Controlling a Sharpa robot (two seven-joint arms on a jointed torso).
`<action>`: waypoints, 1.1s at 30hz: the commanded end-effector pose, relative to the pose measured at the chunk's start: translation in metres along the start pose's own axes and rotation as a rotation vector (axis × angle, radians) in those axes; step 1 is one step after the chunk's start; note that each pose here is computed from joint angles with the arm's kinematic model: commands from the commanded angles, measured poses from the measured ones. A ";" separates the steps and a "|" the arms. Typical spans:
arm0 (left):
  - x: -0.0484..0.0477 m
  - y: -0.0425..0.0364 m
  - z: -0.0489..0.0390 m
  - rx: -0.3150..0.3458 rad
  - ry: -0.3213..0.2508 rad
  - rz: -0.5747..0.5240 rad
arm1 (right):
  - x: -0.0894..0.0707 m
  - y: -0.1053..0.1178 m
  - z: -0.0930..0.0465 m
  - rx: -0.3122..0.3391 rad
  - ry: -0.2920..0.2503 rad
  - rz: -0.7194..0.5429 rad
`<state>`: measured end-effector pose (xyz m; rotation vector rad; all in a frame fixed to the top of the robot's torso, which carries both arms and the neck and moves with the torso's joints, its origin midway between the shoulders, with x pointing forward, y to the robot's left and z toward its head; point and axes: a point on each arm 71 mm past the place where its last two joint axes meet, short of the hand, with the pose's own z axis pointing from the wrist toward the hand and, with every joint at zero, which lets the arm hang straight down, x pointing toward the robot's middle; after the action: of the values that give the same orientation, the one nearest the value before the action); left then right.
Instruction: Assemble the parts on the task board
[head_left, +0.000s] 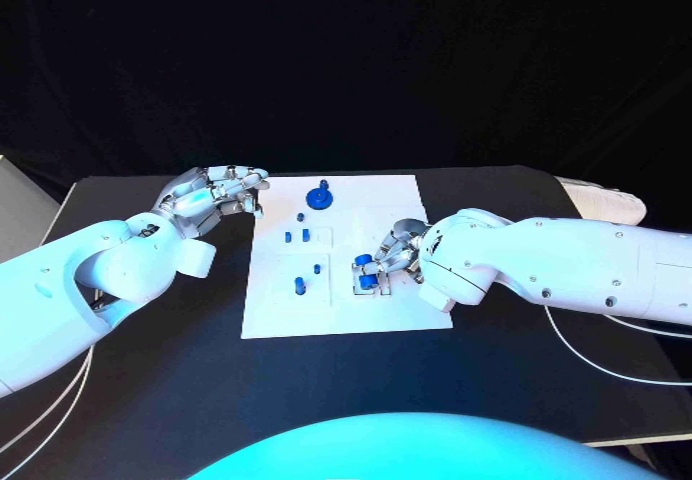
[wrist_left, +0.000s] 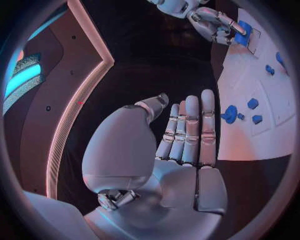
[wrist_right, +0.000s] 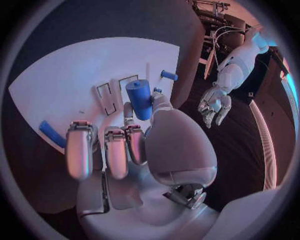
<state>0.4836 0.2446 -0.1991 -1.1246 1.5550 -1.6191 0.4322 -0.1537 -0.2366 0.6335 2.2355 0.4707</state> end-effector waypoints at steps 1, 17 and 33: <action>0.0024 -0.0005 0.0002 0.005 0.020 -0.002 | 0.001 0.000 0.002 0.003 0.004 -0.053; 0.0013 -0.0005 -0.0004 0.004 0.019 -0.001 | 0.004 0.000 0.006 -0.003 0.005 -0.133; 0.0002 -0.0006 -0.0010 0.003 0.017 0.000 | 0.002 -0.003 0.012 0.000 -0.025 -0.180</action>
<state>0.4834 0.2469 -0.1993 -1.1246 1.5580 -1.6141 0.4396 -0.1529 -0.2464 0.4721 2.2402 0.4031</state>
